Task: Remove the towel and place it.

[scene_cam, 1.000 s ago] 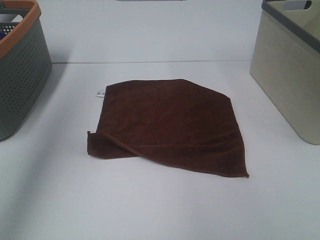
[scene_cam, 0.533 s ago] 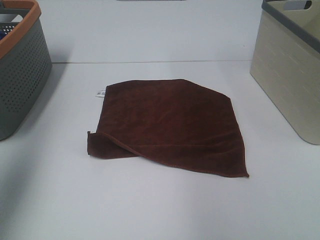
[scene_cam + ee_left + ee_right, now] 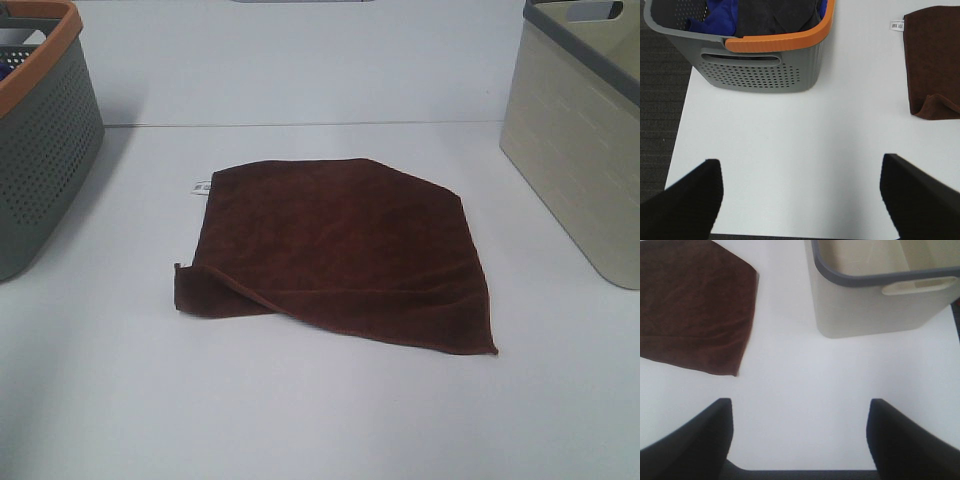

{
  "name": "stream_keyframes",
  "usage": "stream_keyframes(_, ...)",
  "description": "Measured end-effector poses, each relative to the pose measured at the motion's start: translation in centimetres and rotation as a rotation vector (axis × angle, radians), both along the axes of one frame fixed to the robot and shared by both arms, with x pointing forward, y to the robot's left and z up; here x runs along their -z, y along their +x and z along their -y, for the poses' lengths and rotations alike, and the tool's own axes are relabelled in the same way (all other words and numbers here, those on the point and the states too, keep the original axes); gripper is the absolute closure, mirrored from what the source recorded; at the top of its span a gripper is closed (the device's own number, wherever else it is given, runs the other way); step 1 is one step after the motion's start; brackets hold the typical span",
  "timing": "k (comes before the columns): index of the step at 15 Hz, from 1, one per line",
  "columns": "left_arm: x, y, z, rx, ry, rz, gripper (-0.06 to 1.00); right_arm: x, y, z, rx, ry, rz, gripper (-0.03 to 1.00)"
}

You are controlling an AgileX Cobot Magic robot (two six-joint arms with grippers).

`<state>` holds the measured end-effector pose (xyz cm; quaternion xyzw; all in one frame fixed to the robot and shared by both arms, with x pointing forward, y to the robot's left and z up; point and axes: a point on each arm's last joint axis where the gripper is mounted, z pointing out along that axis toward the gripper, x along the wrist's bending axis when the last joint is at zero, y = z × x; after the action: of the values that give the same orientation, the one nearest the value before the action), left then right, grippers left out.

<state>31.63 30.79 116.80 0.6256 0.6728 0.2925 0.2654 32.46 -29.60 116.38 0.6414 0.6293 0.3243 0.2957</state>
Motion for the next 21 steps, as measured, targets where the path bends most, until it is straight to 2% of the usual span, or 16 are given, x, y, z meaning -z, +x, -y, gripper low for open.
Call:
stream_keyframes(4,0.8,-4.1,0.3,-0.018,-0.013,0.109,0.13,3.5,-5.1,0.7,0.037,-0.085,0.088,0.32)
stream_keyframes(5,2.1,-5.2,0.5,-0.005,-0.011,0.122,0.13,5.5,-6.2,1.0,0.047,-0.137,0.090,0.32)
stream_keyframes(8,4.2,-6.4,0.6,0.053,0.057,0.119,0.13,8.4,-7.0,0.8,0.020,-0.138,0.073,0.32)
stream_keyframes(10,5.0,-7.5,0.6,0.077,0.090,0.144,0.13,9.1,-7.4,0.4,-0.022,-0.104,0.086,0.32)
stream_keyframes(14,6.5,-9.5,0.8,0.075,0.100,0.217,0.13,10.1,-8.0,-0.1,-0.065,-0.071,0.106,0.32)
stream_keyframes(17,8.3,-11.0,1.1,0.089,0.084,0.290,0.13,10.2,-9.3,-0.2,-0.064,-0.073,0.188,0.32)
stream_keyframes(19,9.3,-10.4,1.4,0.111,0.064,0.286,0.13,10.3,-9.7,-0.2,-0.062,-0.076,0.210,0.32)
stream_keyframes(20,10.9,-9.2,1.6,0.164,0.067,0.264,0.13,10.3,-9.7,-0.1,-0.065,-0.083,0.212,0.32)
stream_keyframes(21,11.0,-8.8,1.7,0.189,0.086,0.289,0.13,10.6,-9.6,-0.1,-0.067,-0.085,0.203,0.32)
